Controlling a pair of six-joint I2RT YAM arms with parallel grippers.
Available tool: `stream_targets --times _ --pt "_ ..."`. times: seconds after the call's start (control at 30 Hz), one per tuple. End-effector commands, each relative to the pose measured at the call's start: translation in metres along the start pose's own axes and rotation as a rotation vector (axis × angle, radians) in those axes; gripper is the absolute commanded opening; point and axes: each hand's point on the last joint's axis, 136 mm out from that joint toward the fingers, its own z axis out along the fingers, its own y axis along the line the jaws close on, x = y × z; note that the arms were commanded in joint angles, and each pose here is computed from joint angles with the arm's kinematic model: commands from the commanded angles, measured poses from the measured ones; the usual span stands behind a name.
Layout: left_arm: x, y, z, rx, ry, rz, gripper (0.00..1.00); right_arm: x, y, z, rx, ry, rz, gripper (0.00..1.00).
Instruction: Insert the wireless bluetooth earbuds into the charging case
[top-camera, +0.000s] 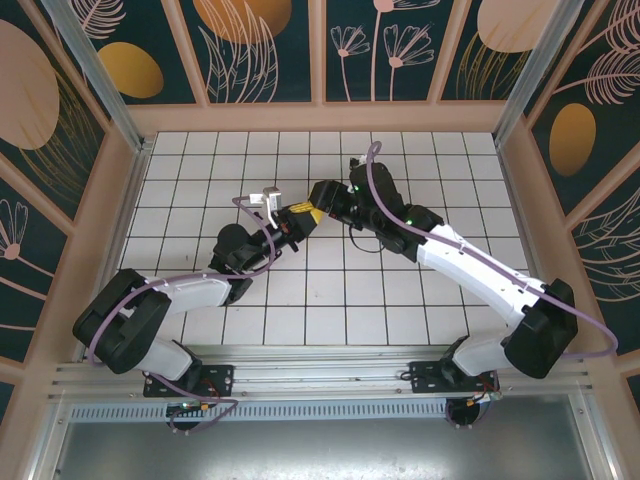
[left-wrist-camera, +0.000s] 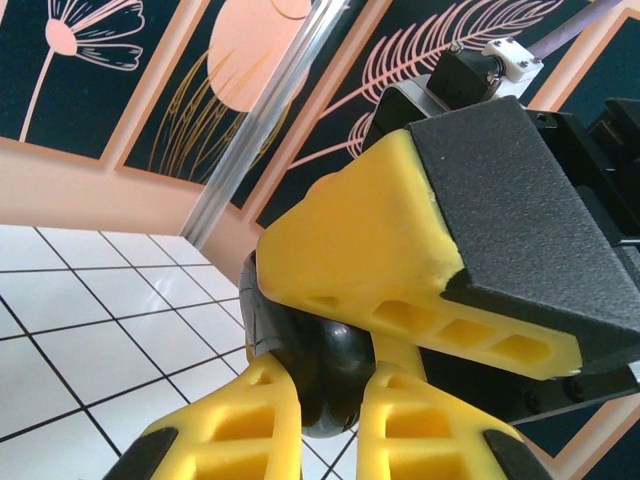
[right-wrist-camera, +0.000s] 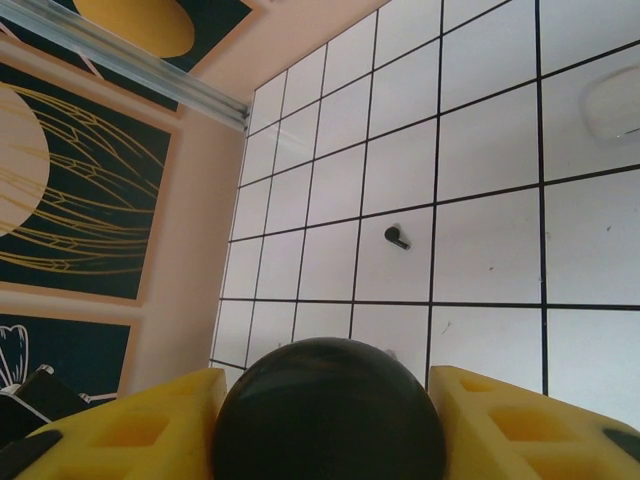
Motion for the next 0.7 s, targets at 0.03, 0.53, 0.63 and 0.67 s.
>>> stream_targets --times 0.03,0.53,0.63,0.67 --pt "-0.022 -0.010 -0.002 0.020 -0.075 -0.003 0.05 0.008 0.025 -0.016 -0.098 0.030 -0.015 0.56" --pt "-0.038 -0.029 -0.016 0.034 -0.084 -0.070 0.05 -0.035 0.040 -0.091 -0.218 -0.200 -0.089 0.64" --pt "-0.042 -0.038 -0.016 0.054 -0.073 -0.096 0.03 -0.036 0.039 -0.102 -0.297 -0.211 -0.082 0.64" --pt "-0.043 -0.043 -0.016 0.074 -0.066 -0.108 0.03 -0.037 0.037 -0.105 -0.313 -0.214 -0.069 0.64"
